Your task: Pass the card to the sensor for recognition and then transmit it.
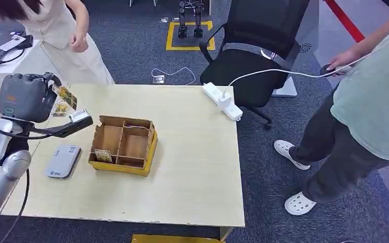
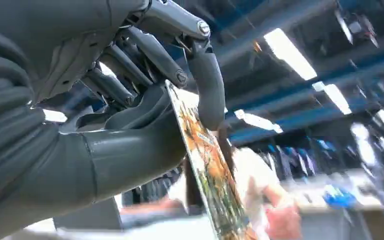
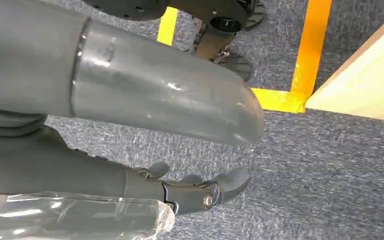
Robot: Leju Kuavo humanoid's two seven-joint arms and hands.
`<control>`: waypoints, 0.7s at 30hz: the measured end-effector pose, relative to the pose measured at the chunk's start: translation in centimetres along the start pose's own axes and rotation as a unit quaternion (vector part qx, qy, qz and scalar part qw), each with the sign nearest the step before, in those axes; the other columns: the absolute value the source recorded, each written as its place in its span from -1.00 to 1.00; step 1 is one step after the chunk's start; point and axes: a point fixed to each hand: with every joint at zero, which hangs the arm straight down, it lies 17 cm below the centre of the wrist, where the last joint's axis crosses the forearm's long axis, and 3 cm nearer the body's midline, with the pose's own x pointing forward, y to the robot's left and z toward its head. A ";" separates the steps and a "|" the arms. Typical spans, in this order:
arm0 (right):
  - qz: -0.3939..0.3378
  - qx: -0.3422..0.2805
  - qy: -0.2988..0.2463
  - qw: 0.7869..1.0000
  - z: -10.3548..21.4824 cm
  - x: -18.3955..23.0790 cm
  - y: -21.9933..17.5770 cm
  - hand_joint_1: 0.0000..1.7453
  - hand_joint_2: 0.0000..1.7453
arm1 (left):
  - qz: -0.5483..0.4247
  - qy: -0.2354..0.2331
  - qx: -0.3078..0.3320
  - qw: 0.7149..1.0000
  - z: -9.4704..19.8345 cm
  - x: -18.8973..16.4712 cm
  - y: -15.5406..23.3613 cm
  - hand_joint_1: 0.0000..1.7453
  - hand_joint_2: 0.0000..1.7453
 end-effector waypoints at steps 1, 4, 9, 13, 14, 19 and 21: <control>0.000 0.000 -0.002 1.000 -0.1 0.3 0.0 -1.00 -1.00 | -0.007 0.007 0.014 1.000 -0.5 -0.5 0.5 1.00 1.00; 0.000 0.000 -0.008 1.000 -0.3 1.0 0.1 -1.00 -1.00 | -0.034 0.028 0.053 0.998 -1.7 -1.9 1.7 1.00 1.00; 0.001 -0.001 -0.019 1.000 -0.5 2.2 0.2 -1.00 -1.00 | -0.092 0.069 0.091 0.989 -3.6 -4.6 3.0 1.00 1.00; 0.000 0.001 -0.025 1.000 -0.7 2.9 0.5 -1.00 -1.00 | -0.126 0.098 0.094 0.983 -5.2 -7.0 3.2 1.00 1.00; -0.002 0.001 -0.027 1.000 -0.7 3.0 0.6 -1.00 -1.00 | -0.133 0.104 0.096 0.981 -5.5 -7.5 3.4 1.00 1.00; -0.006 0.002 -0.030 1.000 -0.7 3.3 1.0 -1.00 -1.00 | -0.146 0.141 0.082 0.976 -5.9 -10.6 2.8 1.00 1.00; -0.007 0.003 -0.030 1.000 -0.6 3.3 1.1 -1.00 -1.00 | -0.146 0.147 0.076 0.975 -5.8 -11.1 2.4 1.00 1.00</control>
